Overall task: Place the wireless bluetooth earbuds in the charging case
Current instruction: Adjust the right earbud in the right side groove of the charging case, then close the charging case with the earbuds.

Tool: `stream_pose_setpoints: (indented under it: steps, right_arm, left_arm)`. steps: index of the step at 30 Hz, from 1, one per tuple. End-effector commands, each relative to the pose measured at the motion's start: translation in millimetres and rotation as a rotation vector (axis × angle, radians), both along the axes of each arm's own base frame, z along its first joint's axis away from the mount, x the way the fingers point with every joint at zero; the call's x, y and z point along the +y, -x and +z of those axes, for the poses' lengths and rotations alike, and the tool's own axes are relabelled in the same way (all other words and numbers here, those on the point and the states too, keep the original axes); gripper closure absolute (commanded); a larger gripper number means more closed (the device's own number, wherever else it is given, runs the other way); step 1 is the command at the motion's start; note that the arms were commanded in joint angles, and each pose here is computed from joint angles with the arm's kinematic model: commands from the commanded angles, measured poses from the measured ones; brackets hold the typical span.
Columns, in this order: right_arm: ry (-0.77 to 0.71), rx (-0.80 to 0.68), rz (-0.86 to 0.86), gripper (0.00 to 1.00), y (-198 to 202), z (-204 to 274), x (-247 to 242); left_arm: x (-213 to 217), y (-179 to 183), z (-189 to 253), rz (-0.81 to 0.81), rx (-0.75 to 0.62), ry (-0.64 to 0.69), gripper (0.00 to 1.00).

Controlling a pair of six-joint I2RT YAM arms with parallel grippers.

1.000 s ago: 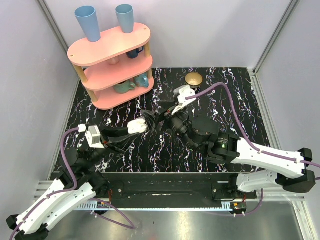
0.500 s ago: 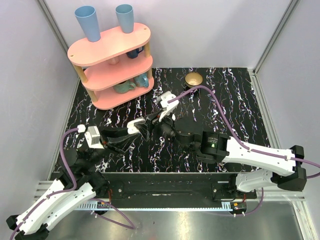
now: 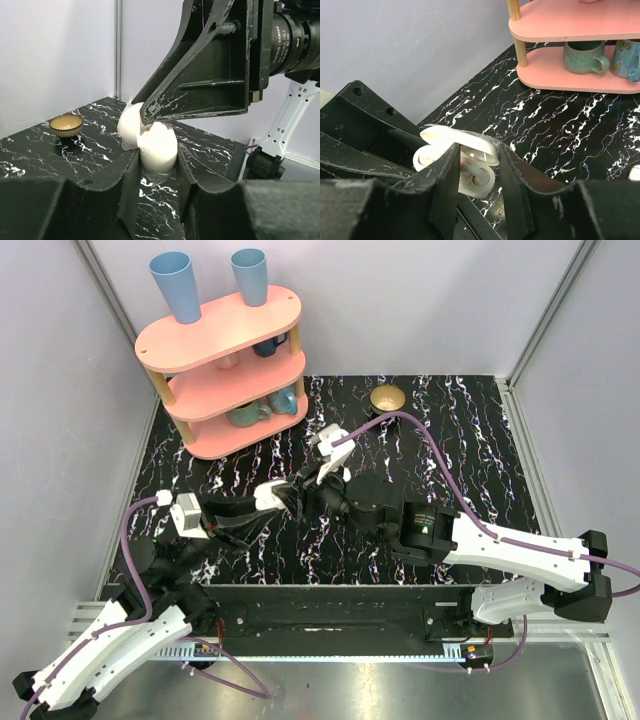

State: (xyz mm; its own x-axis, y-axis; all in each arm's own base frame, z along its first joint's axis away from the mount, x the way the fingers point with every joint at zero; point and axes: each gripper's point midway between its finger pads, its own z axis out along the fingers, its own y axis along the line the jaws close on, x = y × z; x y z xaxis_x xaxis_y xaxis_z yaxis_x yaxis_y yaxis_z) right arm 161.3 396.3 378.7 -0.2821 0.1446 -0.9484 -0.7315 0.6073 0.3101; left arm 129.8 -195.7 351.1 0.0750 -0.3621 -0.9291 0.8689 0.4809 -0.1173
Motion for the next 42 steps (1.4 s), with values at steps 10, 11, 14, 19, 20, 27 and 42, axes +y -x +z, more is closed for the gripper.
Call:
stream_pose_setpoints:
  steps: [10, 11, 14, 19, 20, 27, 42]
  right_arm:
    - [-0.116, -0.071, 0.011, 0.41, 6.4, 41.2, -20.4]
    - [-0.116, -0.074, 0.012, 0.4, 6.8, 39.4, -21.6]
    - [-0.189, -0.109, 0.011, 0.37, 8.1, 58.1, -28.2]
    - [-0.237, -0.103, -0.032, 0.31, 4.5, 66.1, -40.6]
    - [-0.25, -0.08, -0.078, 0.25, -1.2, 65.1, -45.8]
    - [-0.221, 0.181, -0.096, 0.11, -36.8, 40.3, -56.2]
    - [-0.106, 0.341, 0.157, 0.1, -24.3, 3.3, -5.8]
  left_arm:
    - [10.5, 3.6, 25.4, 0.028, -0.059, 0.056, 1.0]
    - [9.7, 3.1, 23.3, 0.027, -0.054, 0.05, 1.0]
    - [6.9, 3.1, 19.7, 0.016, -0.043, 0.036, 1.0]
    - [2.4, 4.2, 16.4, -0.007, -0.035, 0.021, 1.0]
    - [0.9, 5.9, 16.2, -0.02, -0.038, 0.016, 1.0]
    - [-11.7, 17.0, 19.9, -0.114, -0.051, -0.015, 1.0]
    - [-27.4, 31.9, 27.6, -0.247, -0.066, -0.037, 1.0]
